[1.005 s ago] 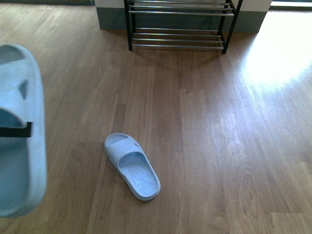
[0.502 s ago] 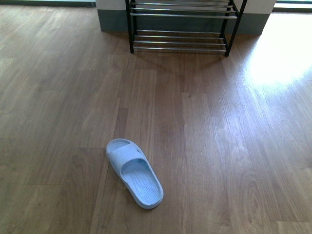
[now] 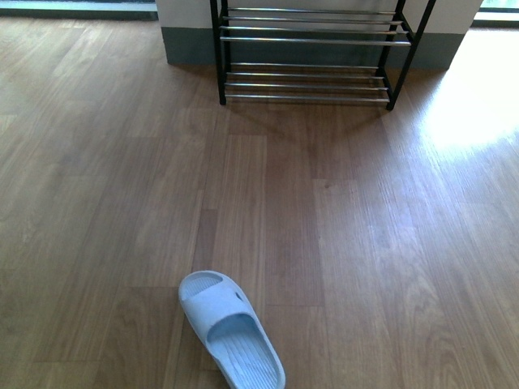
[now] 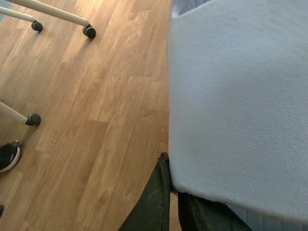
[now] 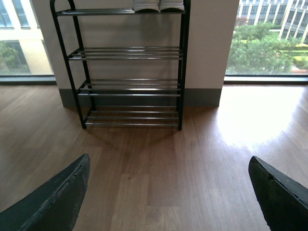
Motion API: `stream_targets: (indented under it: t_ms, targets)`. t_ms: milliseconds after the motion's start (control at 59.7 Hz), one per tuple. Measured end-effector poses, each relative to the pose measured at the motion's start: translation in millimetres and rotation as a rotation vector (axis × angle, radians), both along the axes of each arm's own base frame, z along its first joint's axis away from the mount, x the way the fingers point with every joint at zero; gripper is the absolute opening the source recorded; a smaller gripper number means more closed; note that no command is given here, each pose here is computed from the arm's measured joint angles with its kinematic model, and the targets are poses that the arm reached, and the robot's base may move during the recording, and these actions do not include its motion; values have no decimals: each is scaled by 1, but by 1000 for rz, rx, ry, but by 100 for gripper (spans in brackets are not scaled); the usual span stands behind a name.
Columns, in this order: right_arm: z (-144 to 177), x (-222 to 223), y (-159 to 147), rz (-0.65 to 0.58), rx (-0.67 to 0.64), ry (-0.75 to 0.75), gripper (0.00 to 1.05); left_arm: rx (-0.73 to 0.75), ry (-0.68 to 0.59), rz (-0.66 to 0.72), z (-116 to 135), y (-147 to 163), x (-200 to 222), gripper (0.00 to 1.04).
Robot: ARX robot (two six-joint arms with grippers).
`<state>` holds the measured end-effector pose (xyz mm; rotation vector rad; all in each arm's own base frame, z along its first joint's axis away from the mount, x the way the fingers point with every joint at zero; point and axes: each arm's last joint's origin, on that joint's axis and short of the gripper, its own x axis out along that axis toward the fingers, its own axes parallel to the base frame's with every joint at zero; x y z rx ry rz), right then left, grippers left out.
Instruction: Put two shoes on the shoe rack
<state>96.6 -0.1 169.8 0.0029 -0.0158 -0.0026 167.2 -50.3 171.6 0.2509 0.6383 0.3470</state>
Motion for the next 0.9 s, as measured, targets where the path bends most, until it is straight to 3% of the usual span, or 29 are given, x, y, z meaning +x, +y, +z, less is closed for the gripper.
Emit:
stream_targets:
  t_ms: [904]
  targets:
    - [0, 0, 0, 7, 0, 6, 96, 6, 2, 6, 0, 1, 0, 2]
